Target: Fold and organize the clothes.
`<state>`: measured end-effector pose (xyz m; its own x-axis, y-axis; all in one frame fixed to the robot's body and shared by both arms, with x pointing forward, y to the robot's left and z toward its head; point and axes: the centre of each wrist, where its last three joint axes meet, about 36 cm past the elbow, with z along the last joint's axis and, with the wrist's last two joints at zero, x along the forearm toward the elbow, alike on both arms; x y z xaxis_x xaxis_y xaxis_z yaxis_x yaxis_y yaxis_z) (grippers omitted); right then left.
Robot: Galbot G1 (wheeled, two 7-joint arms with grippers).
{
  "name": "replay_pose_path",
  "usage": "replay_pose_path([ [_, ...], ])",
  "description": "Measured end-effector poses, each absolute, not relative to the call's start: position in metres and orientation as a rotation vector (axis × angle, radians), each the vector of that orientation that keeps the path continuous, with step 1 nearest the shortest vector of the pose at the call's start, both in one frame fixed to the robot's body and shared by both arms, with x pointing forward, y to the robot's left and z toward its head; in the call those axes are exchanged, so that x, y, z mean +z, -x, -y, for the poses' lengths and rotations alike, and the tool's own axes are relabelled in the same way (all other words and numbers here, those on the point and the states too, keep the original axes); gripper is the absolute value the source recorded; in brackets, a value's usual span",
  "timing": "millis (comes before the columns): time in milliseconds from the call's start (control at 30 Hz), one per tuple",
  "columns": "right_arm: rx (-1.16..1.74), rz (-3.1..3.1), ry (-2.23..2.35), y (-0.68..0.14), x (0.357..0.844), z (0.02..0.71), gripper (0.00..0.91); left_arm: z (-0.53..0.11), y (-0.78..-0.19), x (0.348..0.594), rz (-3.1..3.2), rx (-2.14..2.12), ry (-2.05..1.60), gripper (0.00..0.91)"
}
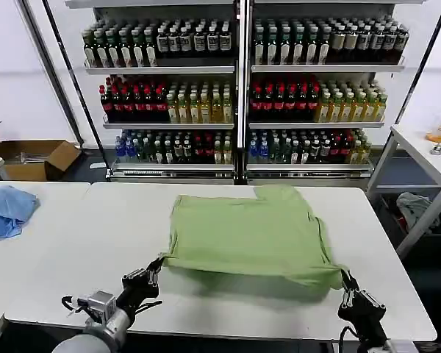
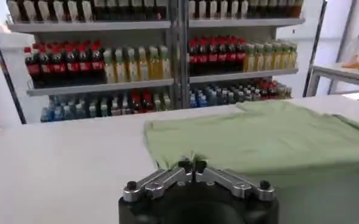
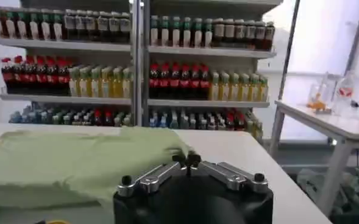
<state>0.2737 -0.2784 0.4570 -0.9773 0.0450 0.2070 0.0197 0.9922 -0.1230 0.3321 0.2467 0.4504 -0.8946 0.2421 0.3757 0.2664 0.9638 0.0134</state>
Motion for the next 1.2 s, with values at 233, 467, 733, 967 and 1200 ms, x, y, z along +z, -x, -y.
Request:
replay_pose_path([
  [233, 0.252, 2.932, 0.015, -0.314, 0.445, 0.287, 0.0, -0.243, -0.364, 0.434, 2.726, -0.125, 0.348, 0.02],
  [467, 0.303, 2.921, 0.003, -0.347, 0.432, 0.289, 0.0, -0.238, -0.389, 0.42, 2.721, -0.166, 0.319, 0.03],
  [733, 0.348, 2.883, 0.003, -0.368, 0.416, 0.287, 0.907, -0.232, -0.408, 0.41, 2.718, -0.182, 0.299, 0.907],
  [967, 0.353, 2.862, -0.006, -0.374, 0.409, 0.282, 0.907, -0.228, -0.412, 0.403, 2.707, -0.19, 0.294, 0.907],
  [1200, 0.328, 2.862, 0.013, -0.361, 0.41, 0.28, 0.907, -0.232, -0.409, 0.403, 2.715, -0.201, 0.26, 0.907],
])
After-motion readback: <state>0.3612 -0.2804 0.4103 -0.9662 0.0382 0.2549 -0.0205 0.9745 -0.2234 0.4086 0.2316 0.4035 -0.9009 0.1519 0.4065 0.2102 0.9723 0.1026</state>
